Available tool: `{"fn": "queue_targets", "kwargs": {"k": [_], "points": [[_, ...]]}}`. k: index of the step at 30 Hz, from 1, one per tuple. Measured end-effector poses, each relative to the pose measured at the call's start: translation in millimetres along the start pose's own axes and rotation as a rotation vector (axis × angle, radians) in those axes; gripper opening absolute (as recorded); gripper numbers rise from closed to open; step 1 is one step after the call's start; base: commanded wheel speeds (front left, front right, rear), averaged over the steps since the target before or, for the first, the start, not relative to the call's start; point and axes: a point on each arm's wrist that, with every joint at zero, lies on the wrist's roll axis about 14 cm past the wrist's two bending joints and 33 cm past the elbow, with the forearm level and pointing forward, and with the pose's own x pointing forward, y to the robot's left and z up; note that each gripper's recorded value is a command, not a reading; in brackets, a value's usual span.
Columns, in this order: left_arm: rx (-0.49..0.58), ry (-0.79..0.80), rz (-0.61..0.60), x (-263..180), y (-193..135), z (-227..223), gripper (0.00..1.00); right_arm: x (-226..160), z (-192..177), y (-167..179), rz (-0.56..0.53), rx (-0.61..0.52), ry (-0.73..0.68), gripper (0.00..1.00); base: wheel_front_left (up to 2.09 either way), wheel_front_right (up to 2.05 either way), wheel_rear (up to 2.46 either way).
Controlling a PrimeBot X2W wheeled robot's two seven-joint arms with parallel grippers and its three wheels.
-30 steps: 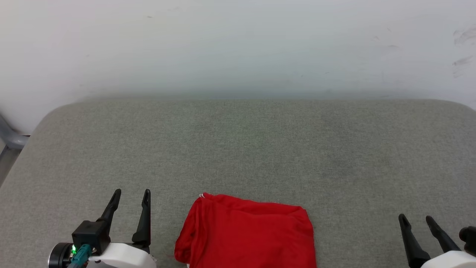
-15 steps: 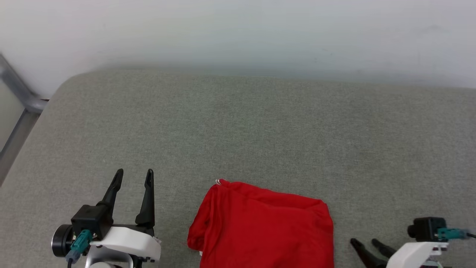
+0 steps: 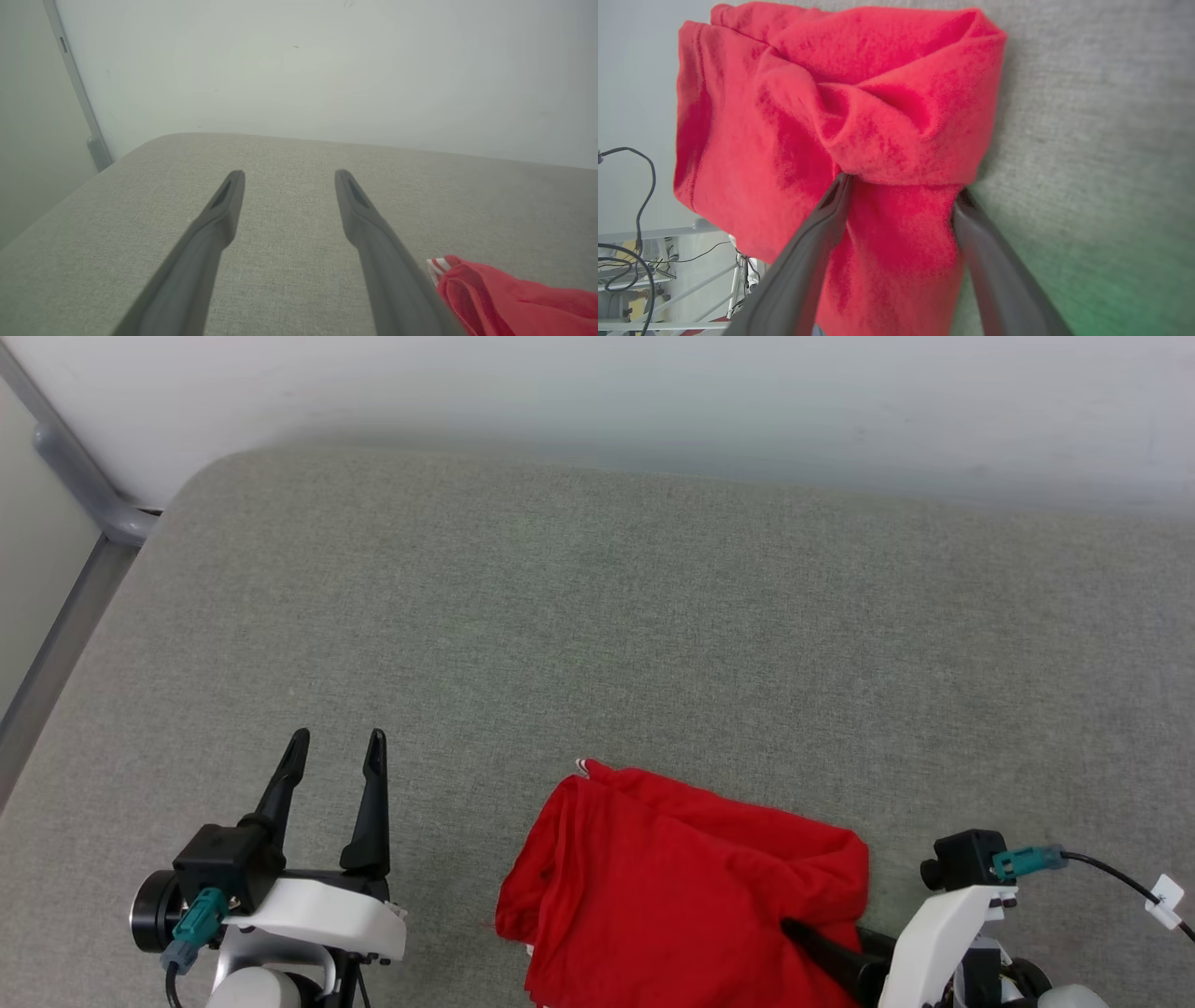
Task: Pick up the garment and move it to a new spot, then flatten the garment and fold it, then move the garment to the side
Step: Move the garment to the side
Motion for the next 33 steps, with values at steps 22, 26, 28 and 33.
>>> {"fn": "queue_targets", "kwargs": {"k": [22, 26, 28, 33], "points": [[0.014, -0.037, -0.159, 5, -49, 8, 1.00, -76, 40, -56, -0.235, -0.145, -0.139, 0.00, 0.00, 0.00, 0.00], [0.007, -0.032, -0.237, 11, -75, 5, 1.00, -113, 44, -82, -0.336, -0.125, -0.180, 0.00, 0.00, 0.00, 0.00], [-0.003, -0.038, -0.279, 17, -91, 5, 1.00, -131, 42, -95, -0.386, -0.109, -0.197, 0.00, 0.00, 0.00, 0.00], [-0.029, -0.036, -0.394, 29, -133, 0, 1.00, -169, 39, -116, -0.479, -0.052, -0.252, 0.00, 0.00, 0.00, 0.00]]}}
